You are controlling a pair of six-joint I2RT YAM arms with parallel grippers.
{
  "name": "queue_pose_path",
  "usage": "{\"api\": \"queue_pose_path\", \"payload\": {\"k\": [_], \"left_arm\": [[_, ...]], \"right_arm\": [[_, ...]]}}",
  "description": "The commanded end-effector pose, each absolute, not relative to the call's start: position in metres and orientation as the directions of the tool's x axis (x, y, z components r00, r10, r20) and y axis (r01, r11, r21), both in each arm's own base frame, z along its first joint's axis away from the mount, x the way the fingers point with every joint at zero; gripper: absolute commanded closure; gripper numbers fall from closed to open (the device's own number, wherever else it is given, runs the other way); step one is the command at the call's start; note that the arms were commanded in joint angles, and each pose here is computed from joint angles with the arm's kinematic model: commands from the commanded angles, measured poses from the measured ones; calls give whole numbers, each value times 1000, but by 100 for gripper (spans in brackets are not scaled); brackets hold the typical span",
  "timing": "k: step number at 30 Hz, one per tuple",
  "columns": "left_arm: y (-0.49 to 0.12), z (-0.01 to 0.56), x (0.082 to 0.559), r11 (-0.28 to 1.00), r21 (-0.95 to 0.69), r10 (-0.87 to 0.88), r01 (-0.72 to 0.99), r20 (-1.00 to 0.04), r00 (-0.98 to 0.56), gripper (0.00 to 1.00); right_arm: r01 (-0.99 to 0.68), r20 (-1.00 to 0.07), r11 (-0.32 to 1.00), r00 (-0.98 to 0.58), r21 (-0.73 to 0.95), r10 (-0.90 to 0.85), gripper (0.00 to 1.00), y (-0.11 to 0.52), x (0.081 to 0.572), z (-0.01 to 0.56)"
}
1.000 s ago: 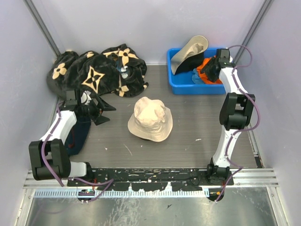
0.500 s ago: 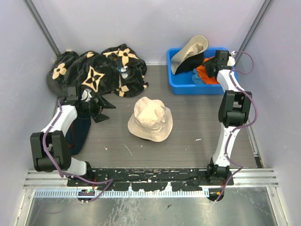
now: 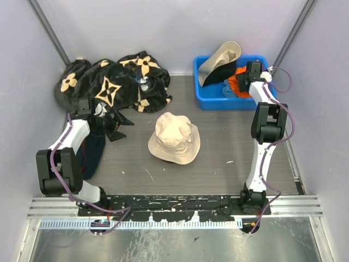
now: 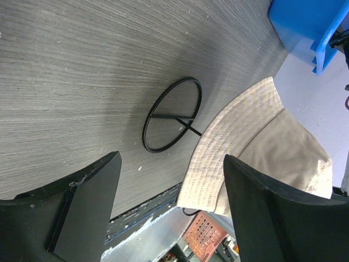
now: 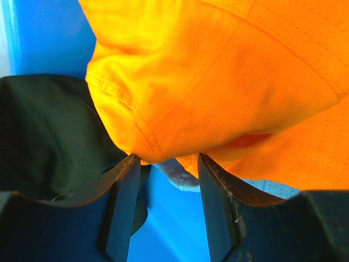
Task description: Stack the hats
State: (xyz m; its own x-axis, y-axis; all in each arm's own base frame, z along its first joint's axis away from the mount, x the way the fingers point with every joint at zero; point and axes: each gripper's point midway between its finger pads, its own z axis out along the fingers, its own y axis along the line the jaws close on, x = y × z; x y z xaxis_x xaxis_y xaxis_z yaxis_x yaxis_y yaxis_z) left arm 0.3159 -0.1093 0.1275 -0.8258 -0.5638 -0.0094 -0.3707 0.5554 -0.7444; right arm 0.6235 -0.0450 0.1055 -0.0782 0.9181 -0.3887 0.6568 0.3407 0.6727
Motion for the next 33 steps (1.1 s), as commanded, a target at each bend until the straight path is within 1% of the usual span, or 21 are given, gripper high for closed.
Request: {"api": "queue_pose_path", "payload": {"k": [1, 4, 8, 10, 11, 14, 17, 19, 22, 26, 33], "left_arm": [[-110, 133, 320, 562, -744, -554, -361, -15, -832, 17], [-109, 135, 321, 566, -742, -552, -358, -20, -833, 17], [-109, 135, 323, 569, -740, -552, -360, -18, -834, 17], [-108, 136, 324, 568, -739, -553, -362, -17, -833, 17], [-108, 135, 325, 568, -738, -553, -364, -16, -833, 17], [-108, 136, 325, 571, -735, -552, -365, -15, -834, 17], [-108, 137, 326, 572, -736, -552, -363, -18, -834, 17], [-108, 136, 327, 571, -735, -554, -365, -17, -833, 17], [-109, 135, 329, 565, -741, -552, -363, -13, -833, 17], [-110, 137, 334, 560, -749, -549, -354, -16, -836, 17], [-112, 144, 339, 546, -771, -542, -327, -28, -840, 17]], "right_arm": [[576, -427, 322, 52, 751, 903, 48, -62, 640, 156], [548, -432, 327, 70, 770, 899, 46, -63, 642, 161], [557, -444, 318, 105, 767, 890, 46, -71, 643, 160], [563, -438, 313, 99, 765, 893, 48, -69, 646, 155], [566, -435, 311, 93, 763, 896, 52, -68, 648, 150], [563, -428, 310, 87, 766, 900, 80, -67, 653, 147], [555, -439, 323, 85, 766, 894, 98, -68, 653, 152], [546, -453, 340, 83, 766, 888, 99, -68, 650, 161], [500, -435, 352, 54, 791, 899, 99, -61, 642, 179], [436, -371, 319, 38, 842, 928, 99, -55, 628, 209], [311, -262, 238, 36, 920, 964, 99, -52, 586, 276]]}}
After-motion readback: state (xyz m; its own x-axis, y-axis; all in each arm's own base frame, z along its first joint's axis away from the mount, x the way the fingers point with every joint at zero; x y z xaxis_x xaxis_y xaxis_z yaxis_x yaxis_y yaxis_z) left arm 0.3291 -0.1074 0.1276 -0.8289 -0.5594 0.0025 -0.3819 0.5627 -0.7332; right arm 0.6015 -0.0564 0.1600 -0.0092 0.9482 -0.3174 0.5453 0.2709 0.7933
